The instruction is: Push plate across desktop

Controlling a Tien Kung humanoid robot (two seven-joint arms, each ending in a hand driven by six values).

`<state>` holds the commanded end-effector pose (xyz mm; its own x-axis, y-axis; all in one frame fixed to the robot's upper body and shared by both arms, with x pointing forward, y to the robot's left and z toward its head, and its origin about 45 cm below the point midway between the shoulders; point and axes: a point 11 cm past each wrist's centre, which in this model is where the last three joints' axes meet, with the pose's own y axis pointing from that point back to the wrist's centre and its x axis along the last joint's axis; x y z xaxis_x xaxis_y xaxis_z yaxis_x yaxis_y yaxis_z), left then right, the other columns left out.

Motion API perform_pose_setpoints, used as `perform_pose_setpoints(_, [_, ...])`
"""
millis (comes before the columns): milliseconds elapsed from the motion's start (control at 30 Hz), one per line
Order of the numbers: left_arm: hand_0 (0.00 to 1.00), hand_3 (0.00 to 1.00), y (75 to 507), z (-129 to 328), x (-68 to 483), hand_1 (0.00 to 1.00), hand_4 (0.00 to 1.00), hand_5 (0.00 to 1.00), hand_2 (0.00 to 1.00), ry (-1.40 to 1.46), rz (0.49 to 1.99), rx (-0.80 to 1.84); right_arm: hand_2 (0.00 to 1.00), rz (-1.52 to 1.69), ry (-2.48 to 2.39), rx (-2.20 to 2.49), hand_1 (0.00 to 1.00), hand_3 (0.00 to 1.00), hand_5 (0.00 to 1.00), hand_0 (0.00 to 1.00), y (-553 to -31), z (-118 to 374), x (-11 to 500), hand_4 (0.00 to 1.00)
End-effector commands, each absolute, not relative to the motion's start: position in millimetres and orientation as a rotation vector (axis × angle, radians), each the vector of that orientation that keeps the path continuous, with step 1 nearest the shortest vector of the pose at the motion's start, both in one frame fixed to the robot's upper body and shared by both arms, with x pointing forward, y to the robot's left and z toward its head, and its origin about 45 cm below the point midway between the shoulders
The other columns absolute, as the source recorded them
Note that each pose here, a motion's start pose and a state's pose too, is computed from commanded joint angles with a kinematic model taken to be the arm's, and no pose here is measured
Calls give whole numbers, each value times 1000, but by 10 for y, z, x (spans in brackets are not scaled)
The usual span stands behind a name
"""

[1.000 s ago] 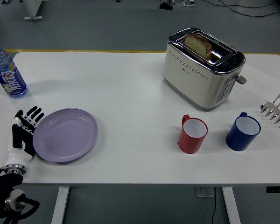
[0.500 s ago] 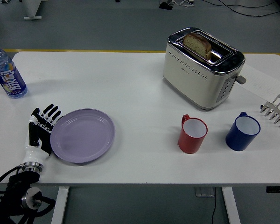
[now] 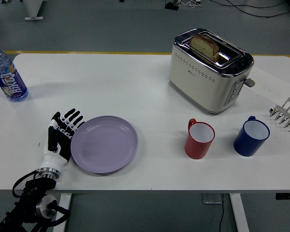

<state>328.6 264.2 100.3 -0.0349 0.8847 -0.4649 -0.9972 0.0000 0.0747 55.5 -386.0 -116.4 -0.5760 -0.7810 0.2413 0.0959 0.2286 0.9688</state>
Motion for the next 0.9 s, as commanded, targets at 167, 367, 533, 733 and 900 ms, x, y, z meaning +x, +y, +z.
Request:
perform_pose_setpoints(167, [737,683,2513,1044,3279,784,538,998,763,441,1522,-336,779,-1446,-1737,640,671,812,570,678,-3861,-1164,556,538])
perform_pose_setpoints(367, [738,682,2338,1054,3268,783,536,998,762,452,1473,-332,778,-1445,-1735,641,670,812,570,678,-3863,-1163,557,538])
perform_pose_setpoints(533, [738,682,2206,1041,3237,783,533,998,761,463,1435,-320,778,-1444,-1734,641,670,811,570,678,-3865,-1163,558,537])
perform_pose_setpoints(733, [736,679,2097,1048,3219,782,530,998,760,472,1405,-320,777,-1442,-1734,643,670,811,570,678,-3868,-1162,558,537])
perform_pose_setpoints(900, [736,679,1968,1072,3194,782,530,998,760,482,1367,-324,777,-1442,-1733,641,670,811,570,678,-3871,-1163,544,537])
